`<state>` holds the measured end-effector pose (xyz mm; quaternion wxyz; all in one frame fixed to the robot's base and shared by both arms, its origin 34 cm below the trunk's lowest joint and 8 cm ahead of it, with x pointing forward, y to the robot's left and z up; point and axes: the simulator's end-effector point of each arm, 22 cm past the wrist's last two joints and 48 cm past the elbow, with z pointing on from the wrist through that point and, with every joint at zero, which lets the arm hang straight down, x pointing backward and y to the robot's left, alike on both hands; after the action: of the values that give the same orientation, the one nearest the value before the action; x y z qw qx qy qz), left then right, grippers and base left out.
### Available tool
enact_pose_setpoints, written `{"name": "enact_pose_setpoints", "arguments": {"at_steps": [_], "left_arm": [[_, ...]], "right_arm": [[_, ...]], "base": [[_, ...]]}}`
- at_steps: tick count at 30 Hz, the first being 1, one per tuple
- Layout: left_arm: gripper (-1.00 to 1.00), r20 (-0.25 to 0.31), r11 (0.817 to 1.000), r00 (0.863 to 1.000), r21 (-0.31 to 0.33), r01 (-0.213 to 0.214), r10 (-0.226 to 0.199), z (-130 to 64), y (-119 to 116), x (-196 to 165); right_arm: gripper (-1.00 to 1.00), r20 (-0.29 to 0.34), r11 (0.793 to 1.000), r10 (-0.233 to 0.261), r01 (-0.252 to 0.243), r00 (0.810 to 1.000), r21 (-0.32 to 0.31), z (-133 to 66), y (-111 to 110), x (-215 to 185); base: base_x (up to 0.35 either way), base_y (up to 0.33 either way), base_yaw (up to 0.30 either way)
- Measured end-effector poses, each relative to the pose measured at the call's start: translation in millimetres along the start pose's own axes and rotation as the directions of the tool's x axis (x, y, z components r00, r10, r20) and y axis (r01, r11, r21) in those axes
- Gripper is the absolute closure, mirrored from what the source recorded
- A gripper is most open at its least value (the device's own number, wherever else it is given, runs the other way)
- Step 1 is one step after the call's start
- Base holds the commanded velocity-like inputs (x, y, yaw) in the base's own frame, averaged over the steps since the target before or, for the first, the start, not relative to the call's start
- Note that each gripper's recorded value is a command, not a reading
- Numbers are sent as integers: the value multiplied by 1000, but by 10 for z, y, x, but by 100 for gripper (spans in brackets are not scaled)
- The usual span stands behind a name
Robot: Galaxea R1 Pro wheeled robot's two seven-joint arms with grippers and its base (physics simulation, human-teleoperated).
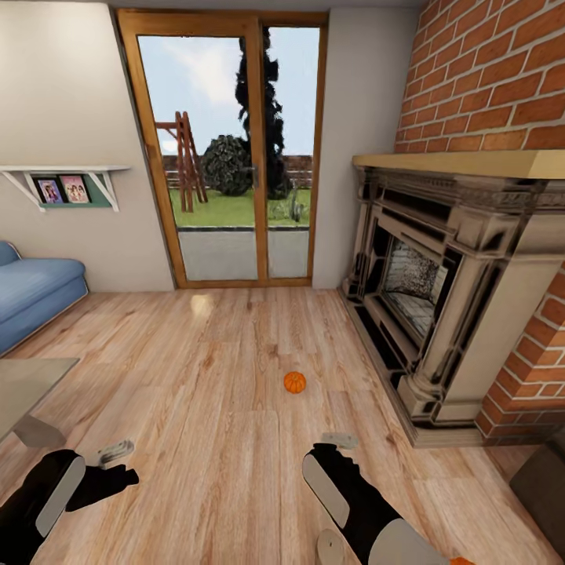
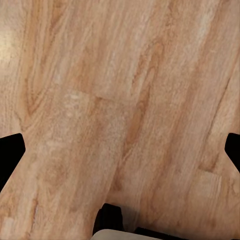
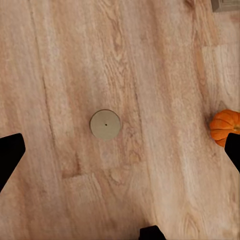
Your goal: Place each of the two pumpkins and all three candles from the living room inside a cabinet in the living room (use any cabinet), then make sure every cabinet is closed, and position the cauldron so it is next to a table in the living room.
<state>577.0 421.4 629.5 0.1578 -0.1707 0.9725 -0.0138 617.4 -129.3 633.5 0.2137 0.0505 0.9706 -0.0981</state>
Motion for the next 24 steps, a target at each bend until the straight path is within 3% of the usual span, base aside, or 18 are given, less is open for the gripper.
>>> {"name": "enact_pose_setpoints", "arguments": {"at_steps": [6,9,14,24], "left_arm": [[-100,2,1000,1000,2,1,-1,98,8,33],[-100,2,1000,1000,5,1,-1,154,-6,59],[-100,2,1000,1000,10,3,-3,239,-7,94],[-100,2,1000,1000,14,5,-5,406,18,166]], "right_arm": [[-100,-18,1000,16,-16,1000,-8,113,15,87],[-100,-36,997,44,-46,998,-63,182,103,133],[-100,-66,987,48,-57,997,-149,309,279,280],[-100,-80,985,43,-55,996,-162,507,326,445]], "base": [[0,0,0],[0,0,0],[0,0,0],[0,0,0]]}}
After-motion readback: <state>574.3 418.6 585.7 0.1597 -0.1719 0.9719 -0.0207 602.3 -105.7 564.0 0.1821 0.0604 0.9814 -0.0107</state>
